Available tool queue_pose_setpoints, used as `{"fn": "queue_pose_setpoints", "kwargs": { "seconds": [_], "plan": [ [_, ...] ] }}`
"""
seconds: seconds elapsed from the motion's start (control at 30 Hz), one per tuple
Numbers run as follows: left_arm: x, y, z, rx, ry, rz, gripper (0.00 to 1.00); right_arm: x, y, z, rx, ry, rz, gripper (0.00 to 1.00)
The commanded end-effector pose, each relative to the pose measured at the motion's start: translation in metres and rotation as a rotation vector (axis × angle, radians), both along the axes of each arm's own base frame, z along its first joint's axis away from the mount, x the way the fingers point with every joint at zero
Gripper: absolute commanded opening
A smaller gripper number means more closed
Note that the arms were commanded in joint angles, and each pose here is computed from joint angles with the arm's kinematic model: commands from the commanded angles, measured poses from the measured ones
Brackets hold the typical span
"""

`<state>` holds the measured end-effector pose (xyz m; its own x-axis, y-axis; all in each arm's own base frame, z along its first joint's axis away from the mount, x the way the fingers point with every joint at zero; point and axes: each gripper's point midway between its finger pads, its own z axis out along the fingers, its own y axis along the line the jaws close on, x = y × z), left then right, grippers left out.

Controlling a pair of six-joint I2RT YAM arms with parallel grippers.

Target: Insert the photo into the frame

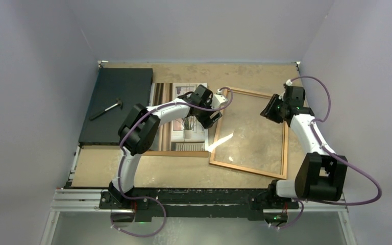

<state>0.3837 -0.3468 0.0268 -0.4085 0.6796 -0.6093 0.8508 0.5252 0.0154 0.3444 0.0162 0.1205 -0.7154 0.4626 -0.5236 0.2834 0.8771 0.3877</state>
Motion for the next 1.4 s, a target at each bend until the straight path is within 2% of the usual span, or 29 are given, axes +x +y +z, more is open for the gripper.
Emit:
{"fn": "queue_pose_setpoints", "kwargs": {
  "seconds": [0.0,0.23,0.37,0.4,0.5,0.57,0.63,0.9,1.23,1.37],
  "plan": [
    [-0.011,0.000,0.001,-0.012,0.022,-0.010,0.78,-0.014,0.019,0.006,0.093,-0.004,0.014,0.39],
    [-0.011,0.002,0.002,-0.008,0.014,-0.009,0.78,-0.031,0.019,0.006,0.119,0.013,-0.033,0.41],
    [-0.014,0.001,0.004,-0.020,0.021,-0.014,0.77,-0.030,0.022,0.016,0.144,-0.009,-0.033,0.48],
    [-0.015,0.001,0.005,-0.022,0.023,-0.016,0.77,-0.026,0.021,0.021,0.136,-0.021,-0.033,0.44],
    [-0.017,0.002,0.007,-0.023,0.025,-0.023,0.77,-0.013,0.010,0.034,0.079,-0.061,-0.042,0.18],
    [-0.018,0.003,0.008,-0.024,0.023,-0.027,0.77,-0.008,0.007,0.038,0.050,-0.060,-0.029,0.07],
    [-0.019,0.002,0.010,-0.029,0.023,-0.026,0.77,-0.004,0.003,0.038,0.018,-0.045,-0.004,0.01],
    [-0.025,-0.004,0.019,-0.060,0.031,-0.047,0.77,0.008,-0.005,0.033,-0.042,-0.005,0.035,0.00],
    [-0.015,-0.011,0.034,-0.076,0.002,-0.048,0.79,0.010,-0.029,0.031,-0.192,0.023,0.035,0.00],
    [-0.009,-0.012,0.036,-0.075,-0.011,-0.040,0.79,0.005,-0.028,0.027,-0.202,0.009,0.052,0.00]
  ]
}}
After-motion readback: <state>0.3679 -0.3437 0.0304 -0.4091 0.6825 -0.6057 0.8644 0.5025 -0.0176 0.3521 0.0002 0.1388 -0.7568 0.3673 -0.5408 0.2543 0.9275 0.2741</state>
